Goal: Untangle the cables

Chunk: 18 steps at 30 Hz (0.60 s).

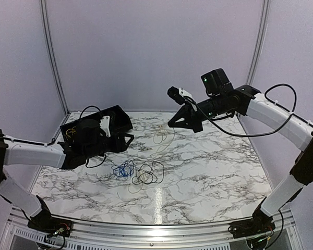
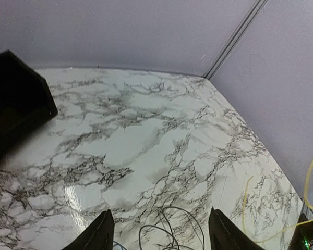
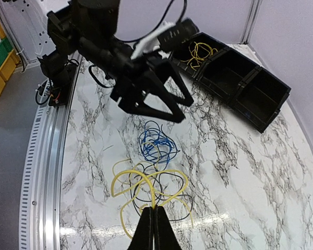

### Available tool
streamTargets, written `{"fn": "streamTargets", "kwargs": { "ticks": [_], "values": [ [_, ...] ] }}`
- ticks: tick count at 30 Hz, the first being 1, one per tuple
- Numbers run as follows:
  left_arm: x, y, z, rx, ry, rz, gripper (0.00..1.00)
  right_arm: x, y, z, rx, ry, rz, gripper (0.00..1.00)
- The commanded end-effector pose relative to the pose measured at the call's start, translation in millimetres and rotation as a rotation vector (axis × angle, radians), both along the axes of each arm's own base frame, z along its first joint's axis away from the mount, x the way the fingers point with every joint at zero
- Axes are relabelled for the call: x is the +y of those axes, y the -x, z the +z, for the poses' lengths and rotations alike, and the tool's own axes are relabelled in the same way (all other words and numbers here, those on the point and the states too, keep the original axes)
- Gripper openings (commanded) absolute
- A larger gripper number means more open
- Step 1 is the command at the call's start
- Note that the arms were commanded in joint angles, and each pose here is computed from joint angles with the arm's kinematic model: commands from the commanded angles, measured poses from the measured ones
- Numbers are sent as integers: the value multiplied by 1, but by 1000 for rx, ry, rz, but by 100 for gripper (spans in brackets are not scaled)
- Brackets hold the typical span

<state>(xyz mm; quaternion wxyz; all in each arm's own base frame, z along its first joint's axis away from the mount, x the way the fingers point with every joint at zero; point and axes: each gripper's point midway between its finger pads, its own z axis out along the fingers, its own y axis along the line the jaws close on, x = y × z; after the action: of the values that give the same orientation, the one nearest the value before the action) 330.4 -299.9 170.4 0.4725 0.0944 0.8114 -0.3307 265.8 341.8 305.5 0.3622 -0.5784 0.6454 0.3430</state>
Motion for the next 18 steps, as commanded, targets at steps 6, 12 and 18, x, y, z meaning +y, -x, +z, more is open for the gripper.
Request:
{"fn": "streamTargets", "kwargs": {
  "ticks": [6,12,18],
  "values": [
    [-37,50,101,-294,58,-339,67,-1,-22,-9,-56,26,-74,0],
    [-77,77,122,-270,149,-551,70,1,-30,-21,-47,55,-99,0],
    [-98,68,114,-188,178,-544,69,6,-24,-27,-46,63,-86,0]
  ]
}}
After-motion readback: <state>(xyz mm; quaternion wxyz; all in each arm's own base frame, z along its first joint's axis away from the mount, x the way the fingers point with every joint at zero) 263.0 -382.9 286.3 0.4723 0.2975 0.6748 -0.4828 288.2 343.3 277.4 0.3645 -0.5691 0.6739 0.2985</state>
